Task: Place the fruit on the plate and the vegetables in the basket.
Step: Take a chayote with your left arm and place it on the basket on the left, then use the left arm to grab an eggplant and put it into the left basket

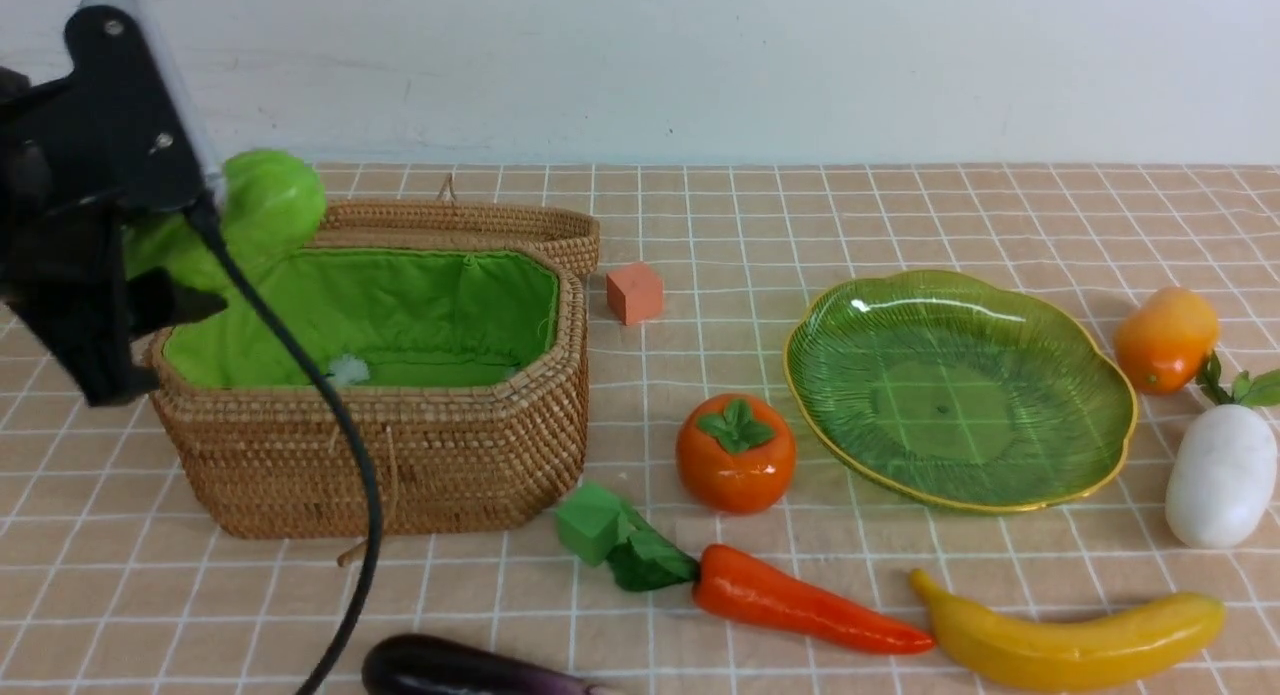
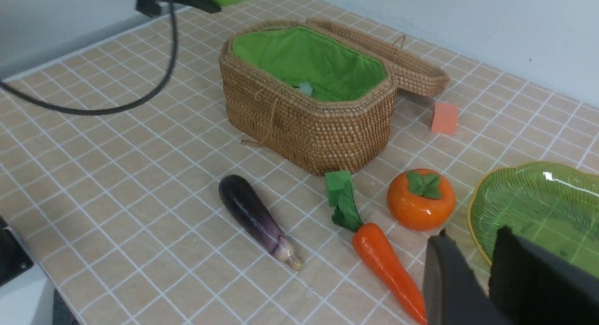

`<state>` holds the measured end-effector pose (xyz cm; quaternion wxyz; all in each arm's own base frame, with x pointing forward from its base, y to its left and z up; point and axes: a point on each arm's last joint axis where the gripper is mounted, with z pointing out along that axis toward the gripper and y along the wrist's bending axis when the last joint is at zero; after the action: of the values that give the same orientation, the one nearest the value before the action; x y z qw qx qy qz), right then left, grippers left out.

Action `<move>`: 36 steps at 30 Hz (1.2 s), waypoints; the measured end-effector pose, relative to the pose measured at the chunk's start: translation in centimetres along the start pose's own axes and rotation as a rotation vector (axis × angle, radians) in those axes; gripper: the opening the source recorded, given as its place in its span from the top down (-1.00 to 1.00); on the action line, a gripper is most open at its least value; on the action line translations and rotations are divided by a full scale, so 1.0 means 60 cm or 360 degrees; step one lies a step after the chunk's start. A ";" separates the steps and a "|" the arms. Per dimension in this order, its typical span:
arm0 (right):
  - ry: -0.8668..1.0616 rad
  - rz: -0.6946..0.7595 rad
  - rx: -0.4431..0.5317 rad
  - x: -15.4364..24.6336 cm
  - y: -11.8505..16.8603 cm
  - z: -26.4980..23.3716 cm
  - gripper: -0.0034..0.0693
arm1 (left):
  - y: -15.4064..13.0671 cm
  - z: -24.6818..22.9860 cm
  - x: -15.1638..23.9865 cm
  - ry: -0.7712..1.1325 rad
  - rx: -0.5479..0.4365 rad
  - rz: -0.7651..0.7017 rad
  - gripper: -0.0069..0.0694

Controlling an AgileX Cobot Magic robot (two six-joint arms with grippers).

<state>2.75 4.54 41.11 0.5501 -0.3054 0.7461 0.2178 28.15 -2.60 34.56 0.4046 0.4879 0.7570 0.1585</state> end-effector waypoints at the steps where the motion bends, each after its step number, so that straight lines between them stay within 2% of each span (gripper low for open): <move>1: -0.0003 0.0005 -0.0006 0.000 0.001 0.000 0.46 | 0.010 0.037 -0.002 0.0014 0.0049 -0.0030 -0.32; 5: -0.0038 0.0005 0.0008 -0.004 -0.001 0.000 0.46 | 0.014 0.105 0.003 0.0050 0.0116 -0.0073 -0.32; 8: -0.0088 0.0005 0.0029 -0.008 -0.003 0.000 0.46 | 0.014 0.133 0.008 0.0057 0.0105 -0.0089 -0.34; 9: -0.0104 0.0005 0.0036 -0.010 -0.003 0.000 0.46 | 0.014 0.141 0.010 0.0059 0.0099 -0.0093 -0.39; 13: -0.0177 0.0019 0.0065 -0.017 -0.006 -0.001 0.46 | 0.012 0.151 0.012 0.0061 0.0103 -0.0109 -0.79; 15: -0.0199 0.0032 0.0073 -0.019 -0.007 -0.001 0.46 | 0.010 0.145 0.009 0.0049 0.0140 -0.0183 -0.89; 18: -0.0221 0.0041 0.0081 -0.021 -0.008 -0.002 0.46 | 0.004 0.128 0.000 0.0017 0.0229 -0.0408 -0.89; 21: -0.0221 0.0041 0.0083 -0.021 -0.008 -0.002 0.46 | 0.002 0.111 -0.008 -0.0015 0.0277 -0.0598 -0.80; 22: -0.0219 0.0041 0.0082 -0.021 -0.008 -0.002 0.46 | -0.001 0.095 -0.017 -0.0042 0.0321 -0.0735 -0.62; 23: -0.0217 0.0043 0.0081 -0.021 -0.008 -0.002 0.46 | -0.003 0.090 -0.020 -0.0045 0.0335 -0.0761 -0.56; 24: -0.0207 0.0042 0.0077 -0.020 -0.008 -0.001 0.46 | -0.013 0.068 -0.035 -0.0064 0.0404 -0.0815 -0.32; 26: -0.0184 0.0042 0.0068 -0.018 -0.007 -0.001 0.46 | -0.040 0.038 -0.063 -0.0072 0.0544 -0.0680 0.11; 27: -0.0167 0.0042 0.0061 -0.016 -0.006 0.000 0.46 | -0.070 0.022 -0.081 -0.0054 0.0664 -0.0509 0.41; 28: -0.0167 0.0042 0.0061 -0.016 -0.006 -0.001 0.46 | -0.076 0.018 -0.083 -0.0042 0.0700 -0.0469 0.45; 29: -0.0146 0.0039 0.0058 -0.014 -0.006 0.000 0.46 | -0.112 0.005 -0.096 -0.0009 0.0832 -0.0275 0.69; 30: -0.0127 0.0036 0.0053 -0.012 -0.005 0.000 0.45 | -0.146 -0.001 -0.103 0.0033 0.0950 -0.0124 0.82; 31: -0.0126 0.0036 0.0053 -0.012 -0.005 0.000 0.45 | -0.146 -0.001 -0.103 0.0033 0.0950 -0.0124 0.82; 32: -0.0113 0.0033 0.0053 -0.011 -0.005 0.000 0.45 | -0.189 -0.003 -0.108 0.0093 0.1059 0.0045 0.85; 34: -0.0100 0.0032 0.0049 -0.010 -0.005 0.000 0.45 | -0.246 0.010 -0.105 0.0195 0.1147 0.0225 0.83; 35: -0.0099 0.0031 0.0050 -0.010 -0.005 0.000 0.45 | -0.248 0.009 -0.107 0.0193 0.1141 0.0238 0.83; 36: -0.0098 0.0031 0.0048 -0.009 -0.005 0.000 0.45 | -0.283 0.025 -0.103 0.0257 0.1157 0.0354 0.70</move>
<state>3.07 4.46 41.65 0.5753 -0.2829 0.7349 0.2212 20.14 -16.25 25.69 0.1247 0.6646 0.7356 -0.0394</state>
